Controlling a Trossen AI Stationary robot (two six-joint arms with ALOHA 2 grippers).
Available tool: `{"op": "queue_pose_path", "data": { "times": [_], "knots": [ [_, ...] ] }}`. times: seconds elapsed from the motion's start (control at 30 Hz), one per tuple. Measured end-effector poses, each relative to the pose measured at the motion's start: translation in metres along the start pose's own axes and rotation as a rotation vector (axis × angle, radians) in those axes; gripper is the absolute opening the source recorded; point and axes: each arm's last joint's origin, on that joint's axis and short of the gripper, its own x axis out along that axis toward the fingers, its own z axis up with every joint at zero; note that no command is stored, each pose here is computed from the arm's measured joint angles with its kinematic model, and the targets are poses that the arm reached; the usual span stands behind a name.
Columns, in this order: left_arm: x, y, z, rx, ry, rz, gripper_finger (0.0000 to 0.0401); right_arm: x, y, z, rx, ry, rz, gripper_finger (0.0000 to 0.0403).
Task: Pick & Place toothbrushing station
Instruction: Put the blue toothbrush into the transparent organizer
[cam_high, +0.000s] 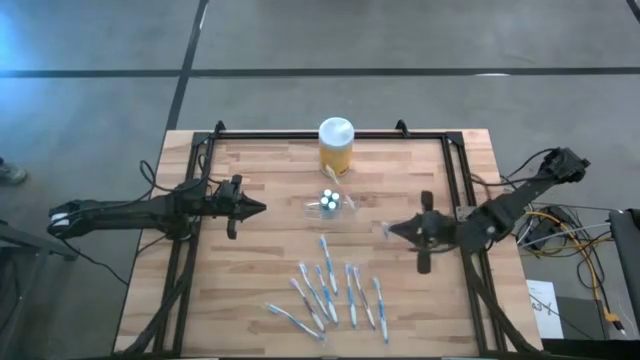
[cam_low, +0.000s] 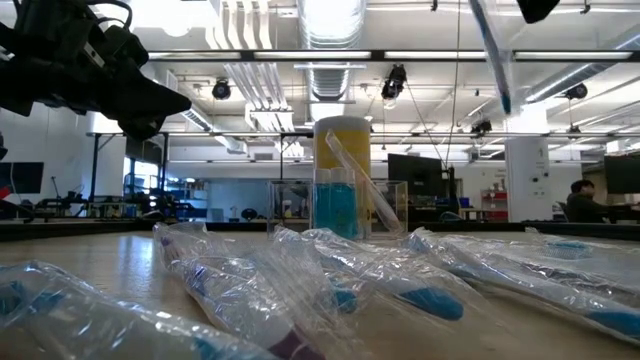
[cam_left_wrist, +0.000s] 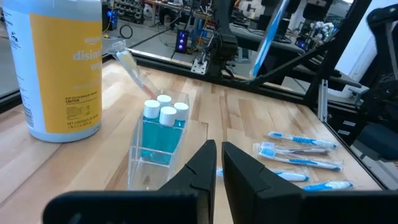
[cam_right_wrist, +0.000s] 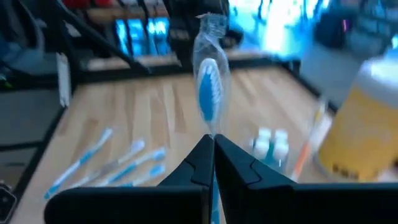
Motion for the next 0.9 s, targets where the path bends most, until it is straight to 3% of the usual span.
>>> {"op": "queue_pose_path", "data": {
  "times": [0.2,0.4,0.9],
  "knots": [
    [0.0,0.0,0.0,0.0,0.0,0.0,0.003,-0.019,-0.02,-0.013,-0.05,-0.195,0.051,0.0008],
    [0.0,0.0,0.0,0.0,0.0,0.0,0.003,-0.03,-0.038,-0.044,-0.061,-0.404,0.114,0.0008],
    [0.0,0.0,0.0,0.0,0.0,0.0,0.003,-0.047,-0.071,-0.101,-0.026,-0.57,0.098,0.0008]
  ]
}}
